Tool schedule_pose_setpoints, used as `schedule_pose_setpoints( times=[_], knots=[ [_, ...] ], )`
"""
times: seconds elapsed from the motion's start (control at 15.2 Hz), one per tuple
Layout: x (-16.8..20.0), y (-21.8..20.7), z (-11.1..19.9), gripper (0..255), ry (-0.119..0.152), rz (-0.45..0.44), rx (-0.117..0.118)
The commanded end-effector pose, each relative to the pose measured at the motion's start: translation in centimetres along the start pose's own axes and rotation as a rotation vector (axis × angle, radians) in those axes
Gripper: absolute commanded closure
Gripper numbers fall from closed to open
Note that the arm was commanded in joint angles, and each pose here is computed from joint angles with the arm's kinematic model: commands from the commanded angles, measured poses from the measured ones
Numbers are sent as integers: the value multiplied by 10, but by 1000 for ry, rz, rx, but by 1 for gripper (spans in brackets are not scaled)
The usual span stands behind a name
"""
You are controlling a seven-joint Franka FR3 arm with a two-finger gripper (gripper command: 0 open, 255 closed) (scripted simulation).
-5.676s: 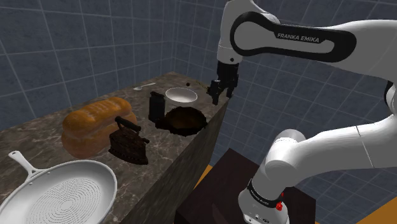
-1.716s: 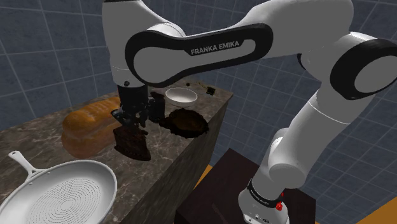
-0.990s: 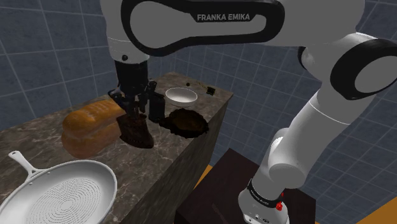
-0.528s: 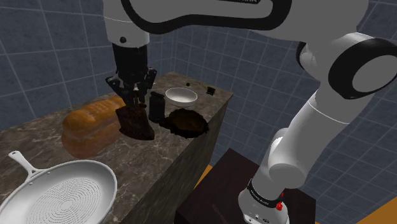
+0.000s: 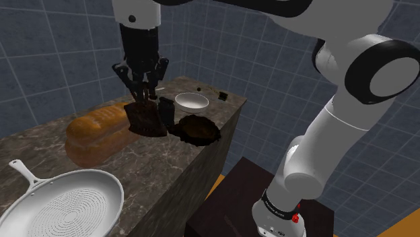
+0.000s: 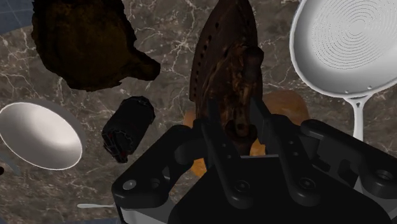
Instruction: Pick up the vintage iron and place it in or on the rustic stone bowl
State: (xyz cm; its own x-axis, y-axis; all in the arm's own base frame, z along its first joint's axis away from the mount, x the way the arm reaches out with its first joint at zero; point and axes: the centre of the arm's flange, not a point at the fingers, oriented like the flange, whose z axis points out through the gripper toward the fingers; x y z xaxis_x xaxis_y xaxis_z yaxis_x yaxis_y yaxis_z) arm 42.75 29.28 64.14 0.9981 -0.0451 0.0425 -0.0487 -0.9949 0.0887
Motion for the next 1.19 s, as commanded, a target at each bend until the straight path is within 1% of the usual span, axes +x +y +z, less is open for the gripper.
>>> schedule_pose_setpoints(
  times=[0.0, 1.12],
  knots=[
    [-2, 21, -3, 255, 1, 0, 0],
    [-26, 242, -24, 255, 1, 0, 0]
  ],
)
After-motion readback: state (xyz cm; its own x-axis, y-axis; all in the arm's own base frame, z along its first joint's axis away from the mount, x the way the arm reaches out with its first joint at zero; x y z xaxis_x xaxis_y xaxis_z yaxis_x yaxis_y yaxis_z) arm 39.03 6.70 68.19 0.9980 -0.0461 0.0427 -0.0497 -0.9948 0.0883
